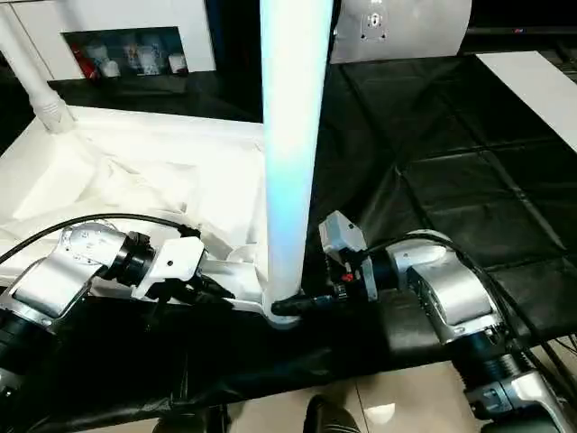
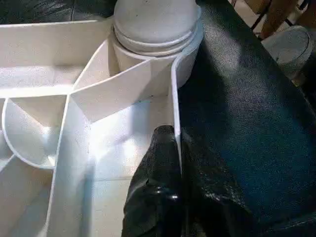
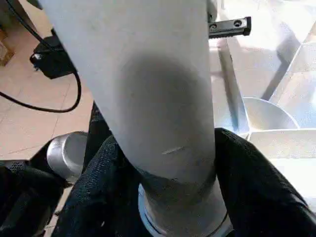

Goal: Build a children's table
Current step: Rotate leg to tighten

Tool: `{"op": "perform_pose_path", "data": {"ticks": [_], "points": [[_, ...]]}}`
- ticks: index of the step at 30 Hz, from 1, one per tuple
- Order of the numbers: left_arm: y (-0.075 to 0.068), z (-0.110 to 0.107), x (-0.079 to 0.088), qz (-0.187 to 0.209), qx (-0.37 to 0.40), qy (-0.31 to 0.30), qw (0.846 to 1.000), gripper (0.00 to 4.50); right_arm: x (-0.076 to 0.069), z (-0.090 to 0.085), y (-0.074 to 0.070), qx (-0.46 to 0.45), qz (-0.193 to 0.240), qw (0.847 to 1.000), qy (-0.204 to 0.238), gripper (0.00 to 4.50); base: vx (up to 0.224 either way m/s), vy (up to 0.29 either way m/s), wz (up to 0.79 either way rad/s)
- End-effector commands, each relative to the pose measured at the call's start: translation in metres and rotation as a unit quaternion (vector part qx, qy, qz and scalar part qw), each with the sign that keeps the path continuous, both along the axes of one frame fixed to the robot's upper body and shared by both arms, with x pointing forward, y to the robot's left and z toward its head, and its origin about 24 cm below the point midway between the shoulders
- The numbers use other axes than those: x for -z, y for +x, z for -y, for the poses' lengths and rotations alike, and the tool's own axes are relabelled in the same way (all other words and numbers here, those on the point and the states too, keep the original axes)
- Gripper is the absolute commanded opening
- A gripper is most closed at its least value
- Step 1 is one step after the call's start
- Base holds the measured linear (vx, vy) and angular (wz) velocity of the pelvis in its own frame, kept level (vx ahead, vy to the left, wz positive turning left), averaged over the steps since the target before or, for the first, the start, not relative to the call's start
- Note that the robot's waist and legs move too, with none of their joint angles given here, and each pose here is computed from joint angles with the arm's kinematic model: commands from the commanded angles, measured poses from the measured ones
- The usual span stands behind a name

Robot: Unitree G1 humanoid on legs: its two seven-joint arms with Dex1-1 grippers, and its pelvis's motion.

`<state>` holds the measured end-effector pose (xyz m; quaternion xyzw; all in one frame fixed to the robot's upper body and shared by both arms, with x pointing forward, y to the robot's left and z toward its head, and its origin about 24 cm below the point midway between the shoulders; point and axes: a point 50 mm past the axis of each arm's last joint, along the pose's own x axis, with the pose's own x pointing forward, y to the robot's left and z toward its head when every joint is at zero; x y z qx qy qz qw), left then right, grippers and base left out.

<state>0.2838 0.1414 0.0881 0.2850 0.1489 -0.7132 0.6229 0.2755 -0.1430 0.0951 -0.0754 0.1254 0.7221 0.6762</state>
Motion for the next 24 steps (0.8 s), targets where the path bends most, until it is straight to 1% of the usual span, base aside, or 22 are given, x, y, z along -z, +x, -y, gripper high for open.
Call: {"op": "perform_pose_path", "data": {"ticks": [1, 6, 9, 11, 12, 13, 16, 18, 20, 21, 22, 23, 24], "points": [[0.001, 0.004, 0.002, 0.01, 0.014, 0.018, 1.0, 0.0, 0.003, -0.002, -0.003, -0.024, -0.008, 1.0, -0.007, 2.17, 0.0, 0.0, 0.0], [0.004, 0.004, 0.003, 0.009, -0.012, 0.006, 1.0, 0.0, 0.003, -0.004, -0.006, -0.025, -0.021, 0.999, 0.003, 2.06, 0.0, 0.0, 0.0], [0.007, 0.005, 0.002, 0.005, -0.05, -0.009, 0.999, 0.0, 0.005, -0.007, -0.01, -0.004, -0.038, 0.999, 0.018, 2.05, 0.0, 0.0, 0.0], [0.011, 0.009, -0.002, -0.001, -0.105, -0.035, 0.994, 0.0, 0.009, -0.013, -0.012, 0.056, -0.063, 0.996, 0.038, 2.05, 0.0, 0.0, 0.0], [0.011, 0.009, -0.002, -0.001, -0.105, -0.035, 0.994, 0.0, 0.009, -0.013, -0.012, 0.056, -0.063, 0.996, 0.038, 2.05, 0.0, 0.0, 0.0], [0.012, 0.015, -0.005, -0.006, -0.135, -0.054, 0.989, 0.0, 0.013, -0.02, -0.009, 0.115, -0.051, 0.991, 0.046, 2.05, 0.0, 0.0, 0.0], [0.015, 0.023, -0.009, -0.006, -0.166, -0.07, 0.984, 0.0, 0.016, -0.029, -0.004, 0.171, -0.044, 0.983, 0.054, 2.05, 0.0, 0.0, 0.0], [0.018, 0.034, -0.013, -0.007, -0.207, -0.091, 0.974, 0.0, 0.017, -0.04, 0.001, 0.231, -0.041, 0.97, 0.062, 2.05, 0.0, 0.0, 0.0], [0.02, 0.039, -0.014, -0.012, -0.225, -0.1, 0.969, 0.0, 0.017, -0.045, 0.004, 0.26, -0.041, 0.963, 0.066, 2.05, 0.0, 0.0, 0.0], [0.024, 0.052, -0.017, -0.014, -0.273, -0.117, 0.955, 0.0, 0.016, -0.059, 0.011, 0.337, -0.042, 0.937, 0.081, 2.05, 0.0, 0.0, 0.0], [0.024, 0.054, -0.018, -0.014, -0.28, -0.118, 0.953, 0.0, 0.016, -0.061, 0.012, 0.348, -0.043, 0.933, 0.082, 2.05, 0.0, 0.0, 0.0], [0.027, 0.059, -0.018, -0.012, -0.305, -0.126, 0.944, 0.0, 0.016, -0.067, 0.016, 0.383, -0.046, 0.918, 0.088, 2.05, 0.0, 0.0, 0.0], [0.029, 0.062, -0.019, -0.012, -0.322, -0.129, 0.938, 0.0, 0.016, -0.07, 0.018, 0.407, -0.05, 0.908, 0.09, 2.04, 0.0, 0.0, 0.0]]}}
